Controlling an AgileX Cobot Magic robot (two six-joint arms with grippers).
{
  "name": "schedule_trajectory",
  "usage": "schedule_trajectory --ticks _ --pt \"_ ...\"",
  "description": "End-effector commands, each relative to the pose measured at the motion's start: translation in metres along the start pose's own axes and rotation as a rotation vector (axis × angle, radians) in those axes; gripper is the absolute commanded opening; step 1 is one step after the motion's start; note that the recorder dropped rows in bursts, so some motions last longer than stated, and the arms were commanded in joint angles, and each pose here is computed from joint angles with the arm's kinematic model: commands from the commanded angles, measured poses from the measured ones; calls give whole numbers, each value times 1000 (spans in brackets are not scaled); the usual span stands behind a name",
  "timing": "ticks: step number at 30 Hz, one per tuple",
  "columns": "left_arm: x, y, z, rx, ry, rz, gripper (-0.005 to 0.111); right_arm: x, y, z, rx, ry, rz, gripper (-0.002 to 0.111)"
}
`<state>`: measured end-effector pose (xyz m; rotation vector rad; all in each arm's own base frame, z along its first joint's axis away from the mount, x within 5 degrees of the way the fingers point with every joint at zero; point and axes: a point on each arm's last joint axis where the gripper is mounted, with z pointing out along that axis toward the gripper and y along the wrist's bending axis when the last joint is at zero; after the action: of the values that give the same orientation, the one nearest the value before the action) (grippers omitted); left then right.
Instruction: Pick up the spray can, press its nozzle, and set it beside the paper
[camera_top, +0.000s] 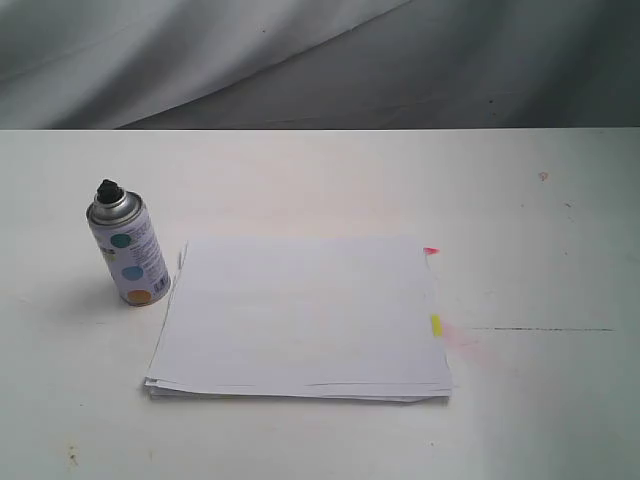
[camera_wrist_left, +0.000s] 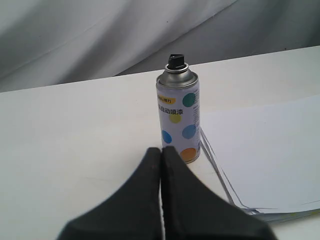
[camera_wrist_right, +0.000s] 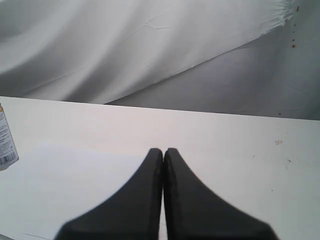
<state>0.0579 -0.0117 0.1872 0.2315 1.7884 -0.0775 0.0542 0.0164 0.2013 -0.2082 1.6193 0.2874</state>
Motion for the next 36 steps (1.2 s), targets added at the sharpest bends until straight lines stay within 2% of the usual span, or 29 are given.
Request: schedule_trajectory --ticks 1,20,21,24,30,31,33,36 --pt "1 0 0 5 -3 -10 0 1 0 0 0 -3 -2 0" --pt "0 0 0 3 -13 -18 0 1 0 0 0 -3 -2 0" --pt "-2 0 0 1 -32 -31 0 1 0 0 0 -3 -2 0" --pt "-8 -1 0 15 -95 -184 0 1 0 0 0 -3 -2 0" --pt "-15 2 -1 -1 -174 -195 0 1 0 0 0 -3 -2 0" --pt "-16 2 -2 0 -187 -226 0 1 0 0 0 -3 -2 0" --pt "-16 1 -2 26 -192 -433 0 1 0 0 0 -3 -2 0" --pt "-17 2 -2 29 -199 -468 0 1 0 0 0 -3 -2 0"
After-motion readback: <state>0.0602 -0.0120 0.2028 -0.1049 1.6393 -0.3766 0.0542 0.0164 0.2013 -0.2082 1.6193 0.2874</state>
